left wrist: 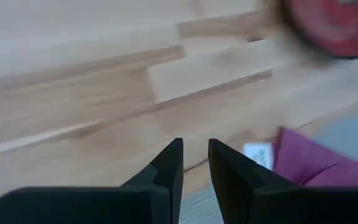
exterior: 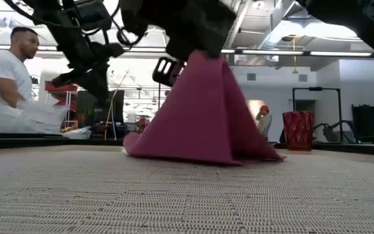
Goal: Set table place
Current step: Fold the violet table napkin on the gray table mat
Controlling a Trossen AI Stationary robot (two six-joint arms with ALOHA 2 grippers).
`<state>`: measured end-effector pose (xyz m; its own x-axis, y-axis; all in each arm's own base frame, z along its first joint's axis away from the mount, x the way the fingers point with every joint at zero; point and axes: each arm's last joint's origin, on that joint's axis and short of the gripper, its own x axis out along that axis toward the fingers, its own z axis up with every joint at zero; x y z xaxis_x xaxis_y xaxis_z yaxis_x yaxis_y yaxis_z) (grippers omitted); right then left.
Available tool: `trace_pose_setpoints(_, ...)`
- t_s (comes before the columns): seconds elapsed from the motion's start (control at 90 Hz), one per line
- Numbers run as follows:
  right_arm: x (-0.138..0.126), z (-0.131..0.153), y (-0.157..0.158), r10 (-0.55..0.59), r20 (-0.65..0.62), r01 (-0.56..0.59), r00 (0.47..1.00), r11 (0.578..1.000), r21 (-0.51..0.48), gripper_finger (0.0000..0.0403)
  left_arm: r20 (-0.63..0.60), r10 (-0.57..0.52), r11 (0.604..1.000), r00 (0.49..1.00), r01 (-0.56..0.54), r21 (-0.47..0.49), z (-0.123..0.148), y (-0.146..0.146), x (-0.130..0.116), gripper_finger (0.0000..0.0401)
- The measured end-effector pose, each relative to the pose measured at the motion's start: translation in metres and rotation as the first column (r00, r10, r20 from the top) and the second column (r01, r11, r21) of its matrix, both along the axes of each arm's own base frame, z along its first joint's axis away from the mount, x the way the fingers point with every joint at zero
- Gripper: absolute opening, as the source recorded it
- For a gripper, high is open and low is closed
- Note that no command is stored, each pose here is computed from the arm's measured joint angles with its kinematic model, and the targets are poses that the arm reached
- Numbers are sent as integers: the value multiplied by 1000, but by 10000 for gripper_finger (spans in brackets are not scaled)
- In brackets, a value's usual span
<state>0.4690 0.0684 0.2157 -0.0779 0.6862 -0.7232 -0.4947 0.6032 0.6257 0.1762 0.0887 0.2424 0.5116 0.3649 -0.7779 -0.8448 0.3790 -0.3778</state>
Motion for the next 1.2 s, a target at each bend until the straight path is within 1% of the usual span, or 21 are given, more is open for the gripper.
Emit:
trace_pose_setpoints(0.111,1,1,5,-26,-13,26,1000,1000,1,81,28,-50,998,998,48,49,3,1,4,61)
trace_pose_setpoints(0.2,3,1,9,-44,-9,44,999,999,0,97,24,-64,996,998,62,60,4,1,4,61)
trace_pose_setpoints(0.278,1,0,19,-42,-14,41,999,997,-60,112,30,-92,995,995,91,46,4,0,5,61)
trace_pose_setpoints(0.344,0,-1,28,-59,-25,55,998,991,-122,125,52,-173,985,984,172,30,4,-2,6,60)
trace_pose_setpoints(0.411,-1,-2,34,-122,-61,109,991,977,-185,137,81,-300,954,950,299,24,5,-8,10,58)
trace_pose_setpoints(0.478,-4,-1,33,-200,-119,169,973,958,-231,144,93,-421,907,902,420,36,6,-15,13,57)
trace_pose_setpoints(0.544,-10,7,30,-260,-172,207,950,939,-274,146,66,-519,855,852,514,72,6,-24,16,57)
trace_pose_setpoints(0.589,-18,17,28,-290,-205,220,935,925,-310,145,40,-590,805,807,583,108,6,-31,19,56)
trace_pose_setpoints(0.633,-26,32,27,-315,-201,239,928,913,-330,141,16,-675,731,738,665,156,7,-40,22,54)
trace_pose_setpoints(0.667,-30,48,28,-346,-170,278,923,902,-330,138,3,-744,657,668,730,190,8,-48,24,50)
trace_pose_setpoints(0.756,-56,101,31,-421,-85,376,903,870,-320,127,-48,-895,416,444,869,269,16,-70,30,38)
trace_pose_setpoints(0.8,-71,127,29,-464,-43,430,885,849,-308,123,-66,-928,330,367,890,313,23,-80,37,32)
trace_pose_setpoints(0.822,-80,141,27,-488,-15,462,873,835,-299,121,-78,-935,303,345,896,326,25,-83,40,29)
trace_pose_setpoints(0.867,-99,167,25,-535,31,521,845,808,-276,118,-119,-935,281,335,901,329,29,-88,48,24)
trace_pose_setpoints(0.933,-126,201,19,-622,95,625,777,746,-228,116,-177,-939,230,296,920,316,35,-92,68,18)
trace_pose_setpoints(0.967,-142,218,16,-671,135,682,729,700,-210,116,-209,-941,202,265,939,278,35,-94,79,14)
trace_pose_setpoints(1.022,-170,241,10,-740,195,764,644,615,-193,116,-272,-943,158,192,977,142,29,-95,99,9)
trace_pose_setpoints(1.056,-186,253,8,-767,237,803,596,570,-173,116,-312,-942,111,123,992,56,25,-95,112,6)
trace_pose_setpoints(1.111,-209,269,7,-795,310,852,521,506,-134,115,-359,-933,13,-16,997,-76,18,-96,134,2)
trace_pose_setpoints(1.156,-224,278,8,-810,351,879,470,465,-103,115,-368,-921,-56,-124,980,-189,11,-97,148,1)
trace_pose_setpoints(1.2,-237,285,10,-820,376,896,431,438,-74,115,-363,-909,-110,-204,958,-264,7,-98,163,1)
